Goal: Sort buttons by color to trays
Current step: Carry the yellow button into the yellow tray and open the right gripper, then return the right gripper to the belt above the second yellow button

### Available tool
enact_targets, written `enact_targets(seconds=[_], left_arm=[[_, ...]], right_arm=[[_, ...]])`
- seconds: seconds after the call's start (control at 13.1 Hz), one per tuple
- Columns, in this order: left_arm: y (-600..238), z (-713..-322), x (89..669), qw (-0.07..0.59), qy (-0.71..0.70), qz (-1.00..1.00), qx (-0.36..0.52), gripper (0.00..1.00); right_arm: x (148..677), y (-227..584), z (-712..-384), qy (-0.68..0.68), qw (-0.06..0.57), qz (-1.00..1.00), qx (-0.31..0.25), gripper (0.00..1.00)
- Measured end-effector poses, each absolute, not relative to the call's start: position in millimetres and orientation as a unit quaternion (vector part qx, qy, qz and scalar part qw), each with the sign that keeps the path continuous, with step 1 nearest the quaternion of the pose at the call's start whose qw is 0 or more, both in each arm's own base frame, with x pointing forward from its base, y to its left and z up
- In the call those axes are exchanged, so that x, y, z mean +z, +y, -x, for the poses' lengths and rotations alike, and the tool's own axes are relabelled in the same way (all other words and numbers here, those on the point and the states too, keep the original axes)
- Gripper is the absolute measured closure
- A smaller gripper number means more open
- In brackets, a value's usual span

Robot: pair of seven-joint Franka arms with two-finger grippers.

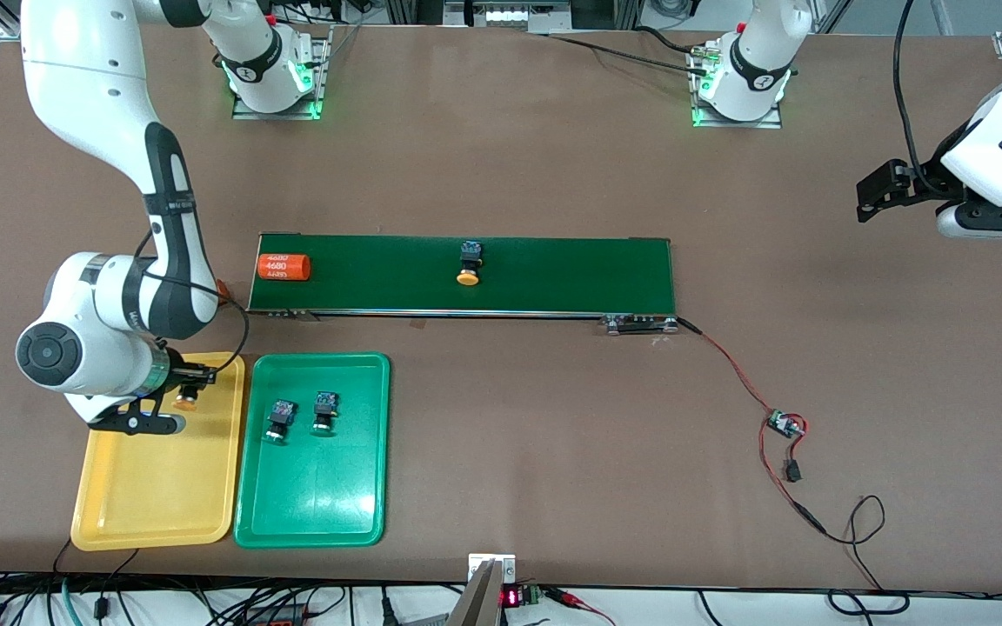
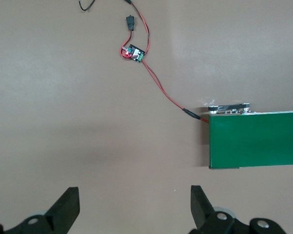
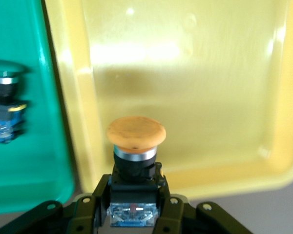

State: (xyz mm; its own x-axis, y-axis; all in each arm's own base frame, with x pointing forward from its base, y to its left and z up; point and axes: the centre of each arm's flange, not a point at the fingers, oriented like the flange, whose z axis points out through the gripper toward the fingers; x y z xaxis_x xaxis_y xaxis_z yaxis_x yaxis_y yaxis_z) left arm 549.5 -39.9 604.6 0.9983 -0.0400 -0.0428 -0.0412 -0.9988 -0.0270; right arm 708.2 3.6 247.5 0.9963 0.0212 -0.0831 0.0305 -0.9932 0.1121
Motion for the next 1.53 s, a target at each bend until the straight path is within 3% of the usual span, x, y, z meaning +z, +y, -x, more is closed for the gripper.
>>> enact_targets(seconds=[0.53,0.61,0.99,1.3,1.53], left_arm=[[-40.8,-548.4,603.9,0.014,0.021,0.999,0.026,0.0],[-40.8,-548.3,603.9,0.014,0.021,0.999,0.026,0.0],[-40.7,-548.2,603.8,0.014,0.021,0.999,0.027,0.0],[-40.7,-548.1,604.0,0.014,0.021,0.999,0.027,0.0],[-40.8,-548.0,604.3,0.014,0.021,0.999,0.026,0.0]], right_arm=[[205.8,-22.6,-715.5,0.088,0.067,-0.994,-0.019,0.58],[206.7,-18.7,-716.5,0.091,0.066,-0.994,-0.017,0.54],[229.4,-9.8,-723.9,0.092,0.062,-0.994,-0.001,0.01],[298.2,21.0,-706.0,0.046,0.028,-0.997,-0.049,0.0],[347.4,61.0,-673.3,0.029,-0.004,-0.997,-0.068,0.0]])
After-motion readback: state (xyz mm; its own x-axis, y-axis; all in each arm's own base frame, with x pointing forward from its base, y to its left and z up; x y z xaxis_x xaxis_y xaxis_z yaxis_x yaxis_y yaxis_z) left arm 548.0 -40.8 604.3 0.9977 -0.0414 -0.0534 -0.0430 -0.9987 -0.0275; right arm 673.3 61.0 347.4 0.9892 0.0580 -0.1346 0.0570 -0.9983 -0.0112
